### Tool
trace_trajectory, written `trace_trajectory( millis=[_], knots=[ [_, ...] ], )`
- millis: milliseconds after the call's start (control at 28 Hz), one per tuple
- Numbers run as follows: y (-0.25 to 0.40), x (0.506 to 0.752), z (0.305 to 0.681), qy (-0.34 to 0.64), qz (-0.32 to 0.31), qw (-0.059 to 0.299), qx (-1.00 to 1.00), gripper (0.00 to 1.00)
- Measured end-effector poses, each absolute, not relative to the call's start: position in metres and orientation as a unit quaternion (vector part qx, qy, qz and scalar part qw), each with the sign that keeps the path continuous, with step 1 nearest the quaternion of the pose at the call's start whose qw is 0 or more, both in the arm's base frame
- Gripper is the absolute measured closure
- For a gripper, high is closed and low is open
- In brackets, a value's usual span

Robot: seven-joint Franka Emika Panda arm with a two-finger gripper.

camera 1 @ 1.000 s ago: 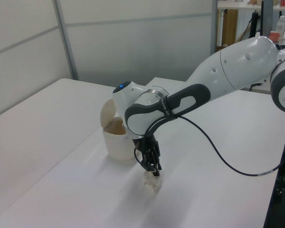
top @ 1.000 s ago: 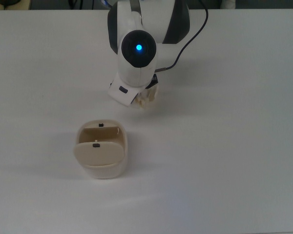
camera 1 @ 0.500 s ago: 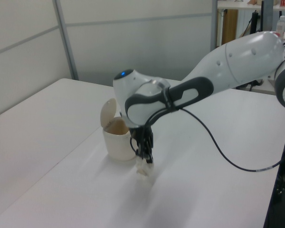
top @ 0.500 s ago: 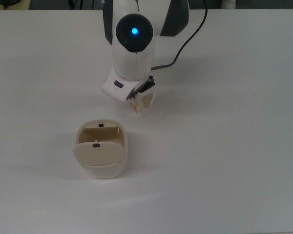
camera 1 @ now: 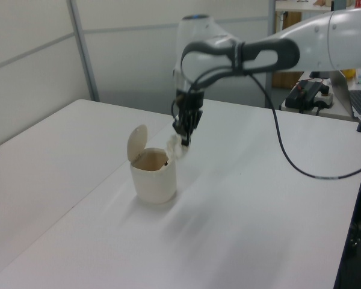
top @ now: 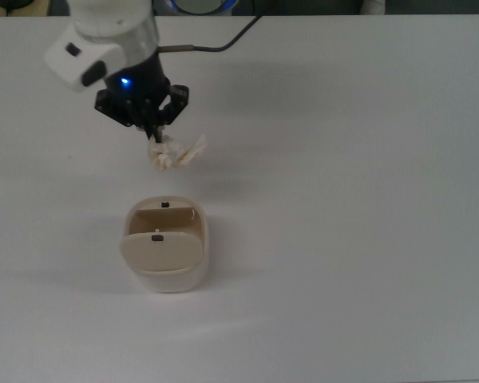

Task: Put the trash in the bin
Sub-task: 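Carry the tissue over the cream bin's opening and lower it, then open the gripper to drop the tissue into the bin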

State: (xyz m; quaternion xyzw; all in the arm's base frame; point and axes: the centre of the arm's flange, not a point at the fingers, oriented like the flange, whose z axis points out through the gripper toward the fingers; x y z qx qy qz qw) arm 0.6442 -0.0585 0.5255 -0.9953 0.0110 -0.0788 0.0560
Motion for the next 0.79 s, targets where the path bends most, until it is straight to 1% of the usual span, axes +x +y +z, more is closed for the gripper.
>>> trace_trajectory(
  millis=[71,179,357,429,464,536,571,607,714,750,786],
  knots=[
    [-0.073,0.648,0.533,0.026,-0.110,0.071,-0.991,0.95],
    [-0.082,0.657,0.534,0.038,-0.146,0.078,-0.985,0.95],
    [-0.073,0.676,0.509,0.038,-0.170,0.076,-0.982,0.95],
    [-0.070,0.682,0.497,0.036,-0.170,0.077,-0.982,0.95],
    [-0.068,0.684,0.491,0.036,-0.169,0.077,-0.982,0.93],
    [-0.064,0.687,0.483,0.034,-0.166,0.077,-0.983,0.88],
    [-0.061,0.688,0.479,0.032,-0.164,0.078,-0.983,0.80],
    [-0.059,0.689,0.478,0.030,-0.163,0.078,-0.983,0.78],
    [-0.053,0.690,0.479,0.026,-0.164,0.079,-0.983,0.68],
    [-0.051,0.690,0.482,0.024,-0.166,0.079,-0.983,0.59],
    [-0.050,0.690,0.484,0.023,-0.167,0.079,-0.982,0.56]
  ],
)
